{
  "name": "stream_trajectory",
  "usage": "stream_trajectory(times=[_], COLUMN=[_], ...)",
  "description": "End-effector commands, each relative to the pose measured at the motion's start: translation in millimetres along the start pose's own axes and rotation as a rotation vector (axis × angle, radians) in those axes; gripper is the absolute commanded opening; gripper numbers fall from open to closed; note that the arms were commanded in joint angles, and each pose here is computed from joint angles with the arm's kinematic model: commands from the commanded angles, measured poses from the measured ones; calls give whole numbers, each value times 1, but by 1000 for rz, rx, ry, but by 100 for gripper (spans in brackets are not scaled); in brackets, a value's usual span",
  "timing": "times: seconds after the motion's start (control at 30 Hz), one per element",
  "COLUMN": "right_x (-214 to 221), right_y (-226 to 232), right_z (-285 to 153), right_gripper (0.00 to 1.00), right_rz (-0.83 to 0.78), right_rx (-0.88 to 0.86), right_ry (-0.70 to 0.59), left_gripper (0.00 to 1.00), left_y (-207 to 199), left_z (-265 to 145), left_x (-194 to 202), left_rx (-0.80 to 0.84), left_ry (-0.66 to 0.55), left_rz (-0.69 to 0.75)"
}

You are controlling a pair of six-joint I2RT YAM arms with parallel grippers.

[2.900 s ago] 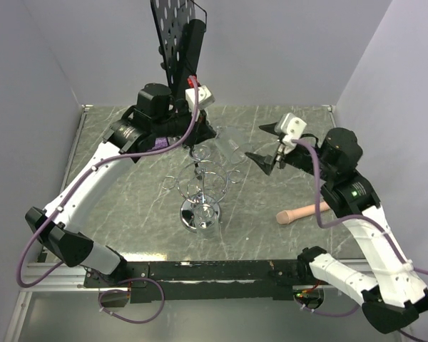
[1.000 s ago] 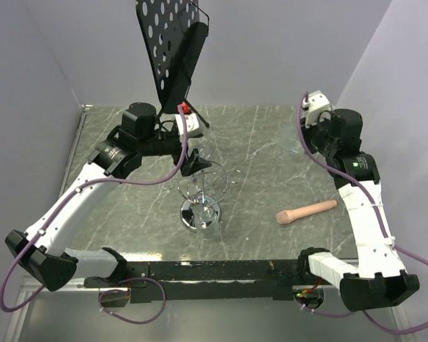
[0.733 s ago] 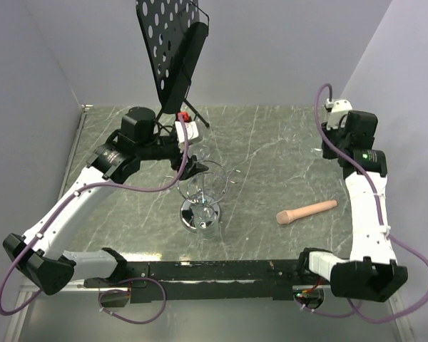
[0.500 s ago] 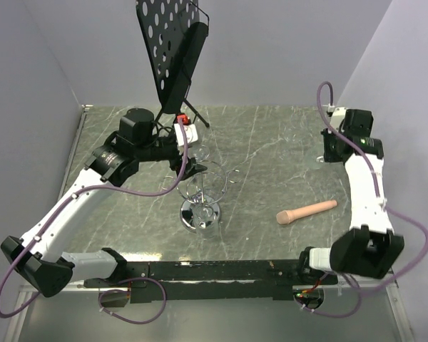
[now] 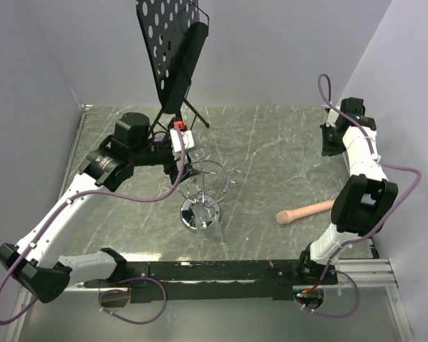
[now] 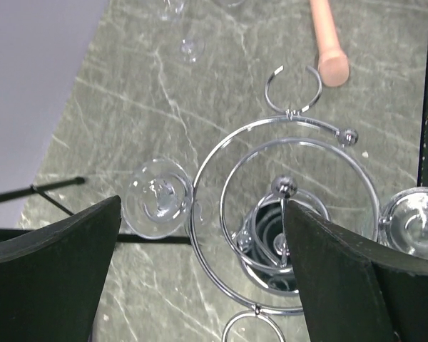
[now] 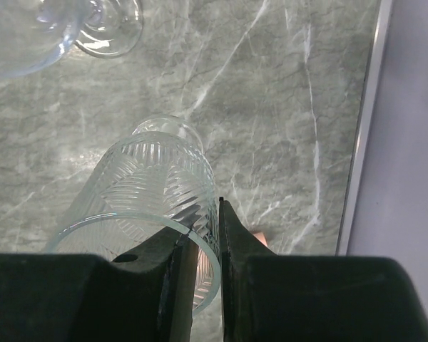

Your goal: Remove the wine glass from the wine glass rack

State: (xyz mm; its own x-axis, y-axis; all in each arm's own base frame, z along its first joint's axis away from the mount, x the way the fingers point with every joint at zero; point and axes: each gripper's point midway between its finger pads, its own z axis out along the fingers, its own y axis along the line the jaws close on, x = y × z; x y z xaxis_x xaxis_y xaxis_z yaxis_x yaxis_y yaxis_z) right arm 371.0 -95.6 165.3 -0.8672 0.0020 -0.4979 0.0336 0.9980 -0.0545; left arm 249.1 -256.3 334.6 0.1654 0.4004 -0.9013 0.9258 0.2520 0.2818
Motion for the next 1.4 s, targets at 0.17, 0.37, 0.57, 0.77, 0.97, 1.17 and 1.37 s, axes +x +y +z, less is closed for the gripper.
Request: stream_trajectory(times=[0.17,0.37,0.57,0.77,0.97,1.17,1.37], right_x=[-27,-29,-38,-47,-51,-44,-42], right_y=[-13,-15,-21,-25,-24,-23,-25], right_z=[15,35,53,71,80,88,90], right_gripper=[0,0,0,0,3,12,32], right_rz=[24,31,30,31,33,65,65], right_rx=[11,8,23,21,7,-26,-22], right_ry=[-38,-18,-12,0,8,33,41], left_gripper=[100,100,100,100,100,100,100], left_y=[1,3,2,3,9,11,12], left_z=[-4,-4,-9,-7,-3,0,2], left_x=[9,10,16,18,17,17,18], left_rx=[-3,-9,-12,-9,-14,-16,-14], left_ry=[32,44,75,86,90,87,87], left_rz=[12,12,8,-12,-21,-29,-28])
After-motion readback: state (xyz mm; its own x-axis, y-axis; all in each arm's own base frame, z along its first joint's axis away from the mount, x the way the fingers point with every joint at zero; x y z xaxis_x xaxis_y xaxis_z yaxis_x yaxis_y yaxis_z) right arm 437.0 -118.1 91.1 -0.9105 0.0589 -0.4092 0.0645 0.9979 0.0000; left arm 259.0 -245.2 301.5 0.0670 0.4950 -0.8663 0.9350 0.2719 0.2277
